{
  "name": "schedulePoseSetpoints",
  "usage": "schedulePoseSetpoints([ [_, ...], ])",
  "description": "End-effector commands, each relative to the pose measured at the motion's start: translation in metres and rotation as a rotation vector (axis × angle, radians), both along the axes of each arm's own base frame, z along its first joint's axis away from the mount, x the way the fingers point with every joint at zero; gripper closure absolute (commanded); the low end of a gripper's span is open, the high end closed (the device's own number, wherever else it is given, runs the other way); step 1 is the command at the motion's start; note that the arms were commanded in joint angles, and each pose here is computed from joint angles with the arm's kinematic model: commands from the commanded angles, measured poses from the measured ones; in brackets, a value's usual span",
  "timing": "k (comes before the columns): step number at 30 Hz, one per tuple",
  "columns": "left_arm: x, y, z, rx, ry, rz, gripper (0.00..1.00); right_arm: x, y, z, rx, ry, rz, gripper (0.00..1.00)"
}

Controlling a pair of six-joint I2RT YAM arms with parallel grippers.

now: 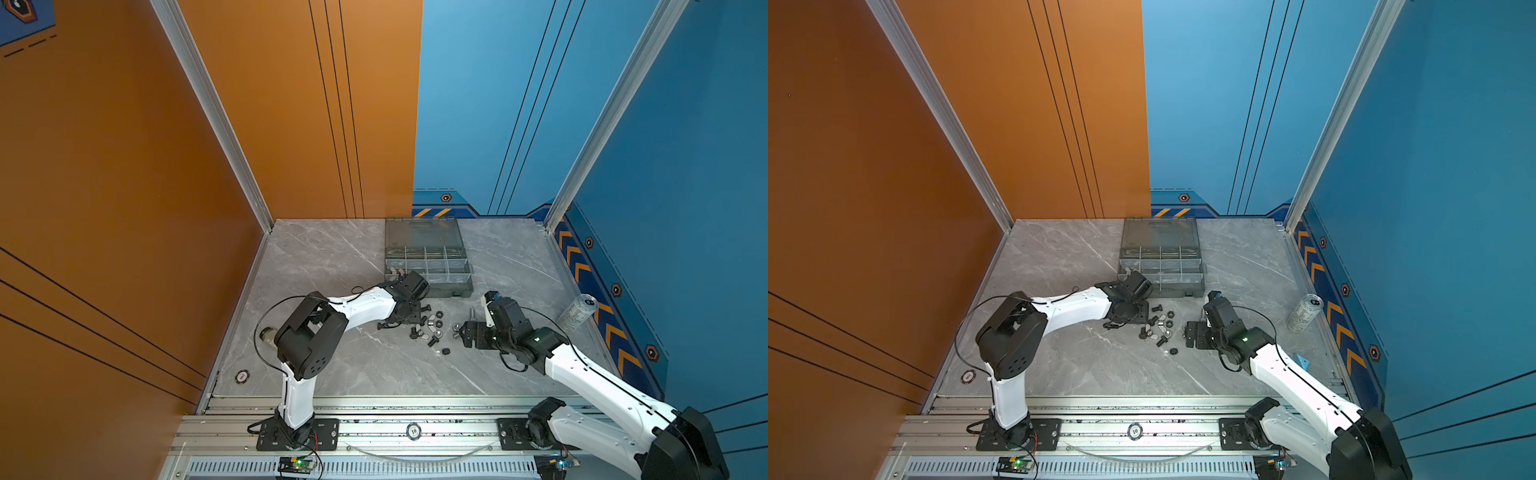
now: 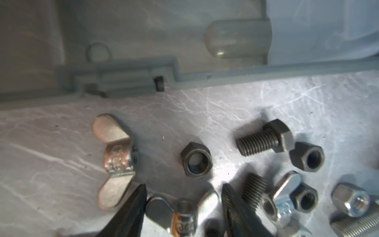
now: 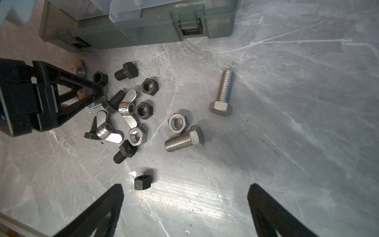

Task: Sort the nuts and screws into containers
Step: 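Align and close the left gripper on the silver wing nut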

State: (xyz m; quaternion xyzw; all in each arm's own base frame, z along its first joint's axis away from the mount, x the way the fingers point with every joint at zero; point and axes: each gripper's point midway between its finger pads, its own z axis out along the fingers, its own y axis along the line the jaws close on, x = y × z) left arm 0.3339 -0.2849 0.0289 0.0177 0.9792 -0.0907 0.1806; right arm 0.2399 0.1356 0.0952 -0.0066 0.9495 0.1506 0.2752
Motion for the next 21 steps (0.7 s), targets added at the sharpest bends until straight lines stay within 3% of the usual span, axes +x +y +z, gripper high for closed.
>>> schedulePoseSetpoints([
  [1, 0.002, 0.0, -0.004, 0.008, 0.028, -0.014, 0.39, -0.001, -0.002, 0.0, -0.008, -0.015, 0.002, 0.02],
  [21, 0.011, -0.01, -0.005, -0.014, 0.039, -0.034, 0.39, 0.0, -0.003, -0.003, -0.012, -0.005, 0.0, 0.02],
])
